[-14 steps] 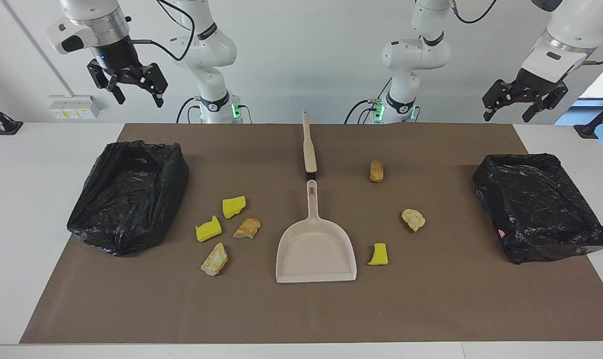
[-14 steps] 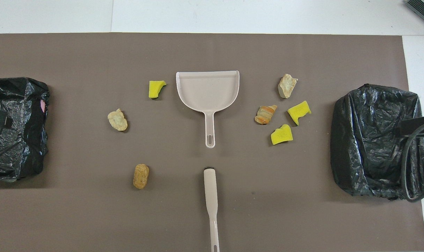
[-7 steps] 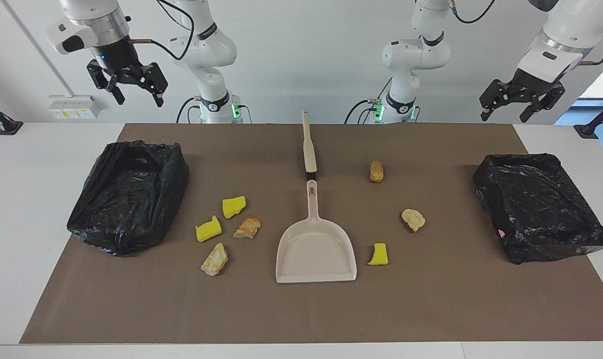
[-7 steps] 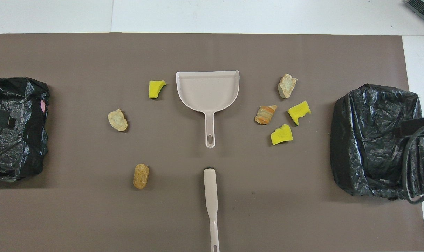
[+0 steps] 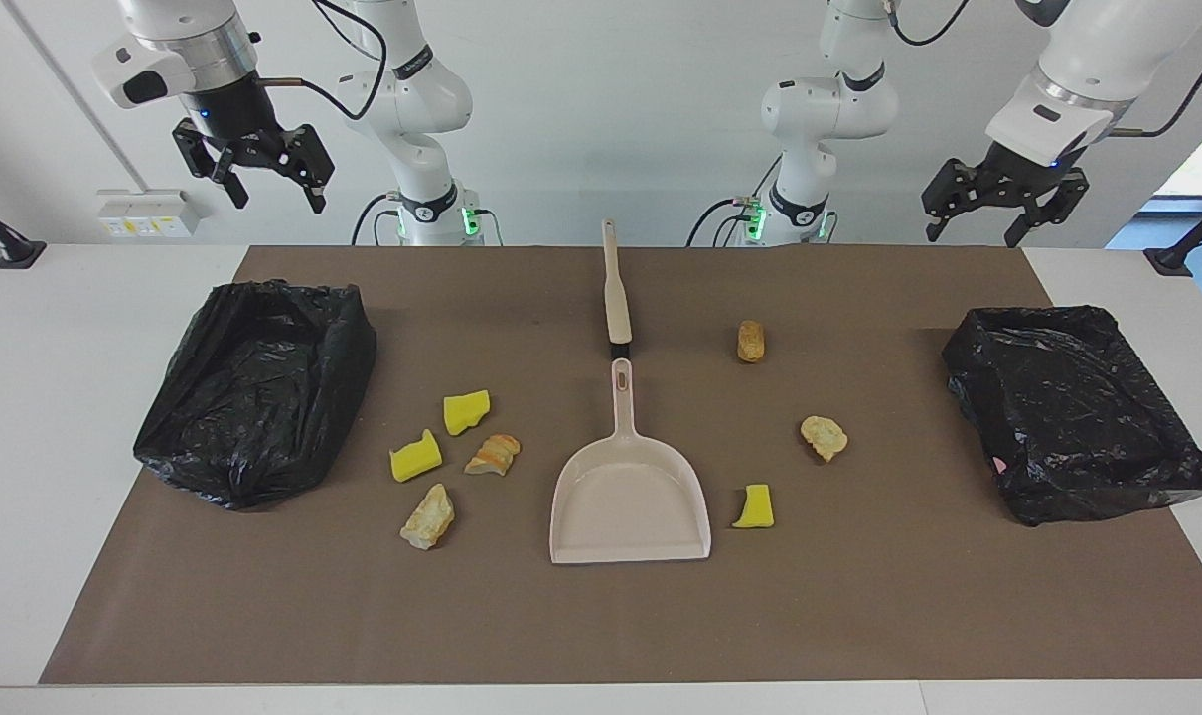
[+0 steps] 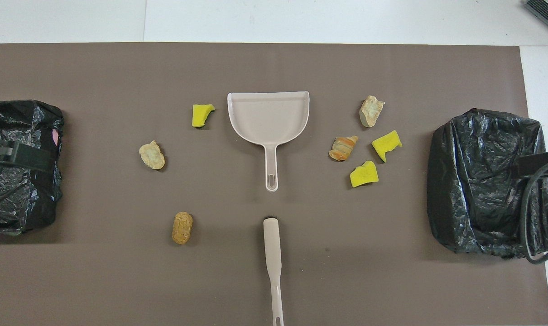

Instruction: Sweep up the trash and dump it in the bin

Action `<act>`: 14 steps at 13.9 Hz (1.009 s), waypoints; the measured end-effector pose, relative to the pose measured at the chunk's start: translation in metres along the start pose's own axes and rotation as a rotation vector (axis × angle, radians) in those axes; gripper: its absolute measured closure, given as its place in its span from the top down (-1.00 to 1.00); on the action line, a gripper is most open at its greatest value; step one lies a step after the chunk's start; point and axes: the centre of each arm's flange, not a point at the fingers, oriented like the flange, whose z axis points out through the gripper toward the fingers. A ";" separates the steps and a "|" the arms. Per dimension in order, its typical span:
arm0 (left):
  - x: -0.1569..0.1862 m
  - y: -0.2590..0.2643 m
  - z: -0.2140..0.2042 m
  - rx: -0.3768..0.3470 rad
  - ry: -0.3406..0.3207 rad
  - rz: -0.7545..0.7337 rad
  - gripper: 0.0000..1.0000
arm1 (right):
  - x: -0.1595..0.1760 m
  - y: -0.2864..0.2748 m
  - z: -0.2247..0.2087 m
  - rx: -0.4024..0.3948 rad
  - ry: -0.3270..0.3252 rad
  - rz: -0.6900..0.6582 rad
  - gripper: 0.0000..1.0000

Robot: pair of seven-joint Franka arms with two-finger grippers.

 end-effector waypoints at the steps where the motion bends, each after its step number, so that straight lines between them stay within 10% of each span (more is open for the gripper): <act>1: -0.002 0.019 0.008 0.001 0.001 -0.010 1.00 | 0.000 0.000 0.000 0.000 0.000 0.000 1.00; 14: -0.124 0.322 0.158 0.004 0.025 -0.043 1.00 | -0.001 0.000 -0.002 0.000 0.003 -0.002 1.00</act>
